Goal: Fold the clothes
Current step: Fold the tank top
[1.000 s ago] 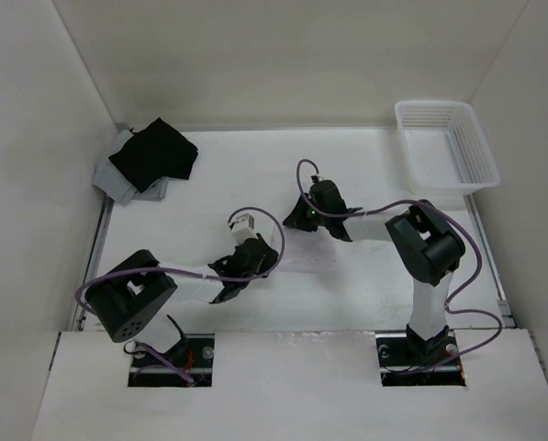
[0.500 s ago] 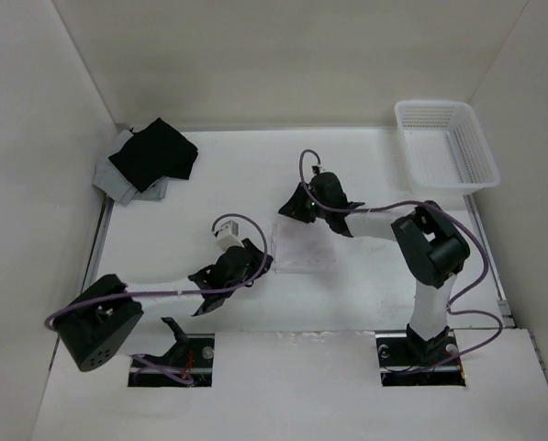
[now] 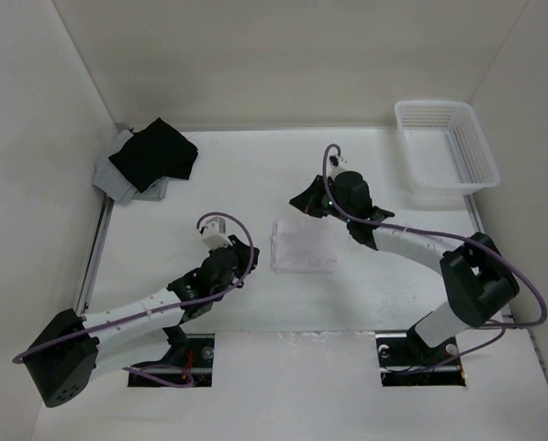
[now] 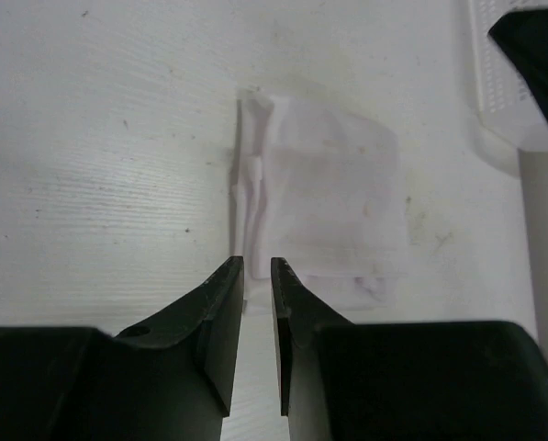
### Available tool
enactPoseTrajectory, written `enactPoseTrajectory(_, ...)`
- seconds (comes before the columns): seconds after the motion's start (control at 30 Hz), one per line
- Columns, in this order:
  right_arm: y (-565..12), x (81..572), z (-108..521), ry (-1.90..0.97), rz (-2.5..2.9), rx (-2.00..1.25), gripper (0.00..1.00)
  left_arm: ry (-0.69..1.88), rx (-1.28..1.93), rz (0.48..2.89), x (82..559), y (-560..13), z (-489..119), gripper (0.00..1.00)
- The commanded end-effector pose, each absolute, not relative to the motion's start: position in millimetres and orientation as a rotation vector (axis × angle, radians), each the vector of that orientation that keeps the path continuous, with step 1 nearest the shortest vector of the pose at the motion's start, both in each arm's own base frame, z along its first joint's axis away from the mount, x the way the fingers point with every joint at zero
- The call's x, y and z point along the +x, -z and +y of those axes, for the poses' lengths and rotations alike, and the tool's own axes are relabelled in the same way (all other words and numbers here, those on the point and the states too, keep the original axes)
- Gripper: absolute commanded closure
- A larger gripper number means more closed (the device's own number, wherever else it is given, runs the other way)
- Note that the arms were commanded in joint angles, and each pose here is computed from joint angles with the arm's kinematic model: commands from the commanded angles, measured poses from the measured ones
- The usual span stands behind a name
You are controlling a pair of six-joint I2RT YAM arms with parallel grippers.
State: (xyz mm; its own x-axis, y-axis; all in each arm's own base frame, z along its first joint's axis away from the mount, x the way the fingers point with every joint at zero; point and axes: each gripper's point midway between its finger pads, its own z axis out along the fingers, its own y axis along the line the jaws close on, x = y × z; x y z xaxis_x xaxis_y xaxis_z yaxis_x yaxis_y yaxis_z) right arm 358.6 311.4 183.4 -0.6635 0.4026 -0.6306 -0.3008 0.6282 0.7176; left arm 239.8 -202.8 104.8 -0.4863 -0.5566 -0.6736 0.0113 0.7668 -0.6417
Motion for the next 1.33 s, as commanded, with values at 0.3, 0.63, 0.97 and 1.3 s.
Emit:
enactPoseTrajectory(0.3, -175, 318, 249, -0.908, 1.959, 0.084, 0.78, 0.591, -0.315, 1.996, 257, -113, -188, 0.68)
enactPoseTrajectory(0.63, -186, 322, 97, -0.534, 1.670, 0.530, 0.46, 0.427, -0.482, 2.016, 278, -106, -124, 0.58)
enactPoseTrajectory(0.97, -156, 320, 73, -0.538, 1.640, 0.667, 0.51, 0.375, -0.474, 2.029, 284, -100, -116, 0.58)
enactPoseTrajectory(1.3, -160, 319, 76, -0.539, 1.639, 0.646, 0.59, 0.393, -0.410, 2.049, 288, -99, -137, 0.57)
